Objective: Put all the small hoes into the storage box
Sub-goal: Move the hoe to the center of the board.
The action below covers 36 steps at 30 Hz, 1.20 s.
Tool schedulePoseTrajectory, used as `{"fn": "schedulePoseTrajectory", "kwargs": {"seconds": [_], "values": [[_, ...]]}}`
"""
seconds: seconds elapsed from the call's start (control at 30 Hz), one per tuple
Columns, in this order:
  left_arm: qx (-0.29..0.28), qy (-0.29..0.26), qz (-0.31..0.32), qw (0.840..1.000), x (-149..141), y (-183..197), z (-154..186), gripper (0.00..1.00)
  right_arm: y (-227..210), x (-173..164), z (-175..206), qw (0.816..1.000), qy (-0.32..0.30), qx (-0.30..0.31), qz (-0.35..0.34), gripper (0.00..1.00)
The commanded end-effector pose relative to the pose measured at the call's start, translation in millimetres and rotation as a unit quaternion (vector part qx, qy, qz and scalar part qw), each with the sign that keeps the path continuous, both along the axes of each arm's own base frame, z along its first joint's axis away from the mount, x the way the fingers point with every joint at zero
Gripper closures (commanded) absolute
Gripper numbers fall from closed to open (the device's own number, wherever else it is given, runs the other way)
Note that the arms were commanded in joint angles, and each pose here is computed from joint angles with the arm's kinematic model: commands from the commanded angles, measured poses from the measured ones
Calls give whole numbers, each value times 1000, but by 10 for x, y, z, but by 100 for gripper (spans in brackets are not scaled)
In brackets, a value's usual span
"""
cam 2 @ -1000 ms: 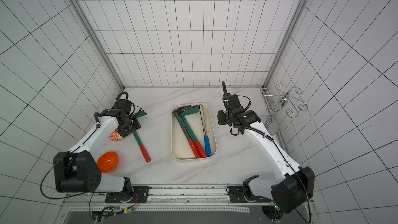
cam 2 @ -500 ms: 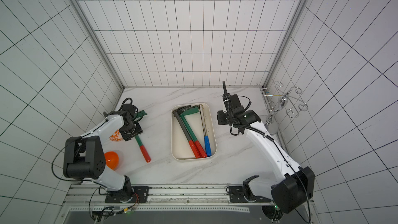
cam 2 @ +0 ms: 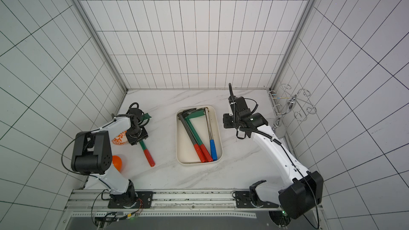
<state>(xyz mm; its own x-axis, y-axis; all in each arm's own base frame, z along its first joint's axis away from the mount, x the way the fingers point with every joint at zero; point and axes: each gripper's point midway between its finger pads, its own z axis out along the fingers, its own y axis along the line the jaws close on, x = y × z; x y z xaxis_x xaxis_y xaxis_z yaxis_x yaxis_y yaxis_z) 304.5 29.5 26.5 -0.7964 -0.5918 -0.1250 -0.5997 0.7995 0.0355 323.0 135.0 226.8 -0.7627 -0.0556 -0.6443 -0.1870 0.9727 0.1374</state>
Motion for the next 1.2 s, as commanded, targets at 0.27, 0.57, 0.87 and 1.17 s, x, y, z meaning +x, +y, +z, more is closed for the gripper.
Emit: {"fn": "schedulePoseTrajectory", "kwargs": {"seconds": [0.27, 0.57, 0.87, 1.17], "values": [[-14, -12, -2, 1000, 190, -30, -101, 57, -66, -85, -120, 1000, 13, -4, -3, 56], [-32, -31, -19, 999, 227, -166, -54, 73, -49, -68, -121, 1000, 16, -3, -2, 57], [-39, -39, -74, 996, 294, -583, -3, 85, -68, -90, -154, 1000, 19, -5, -3, 56], [-45, -40, -137, 989, 318, -1128, -10, 90, -90, -126, -150, 1000, 16, -4, -5, 57]]}}
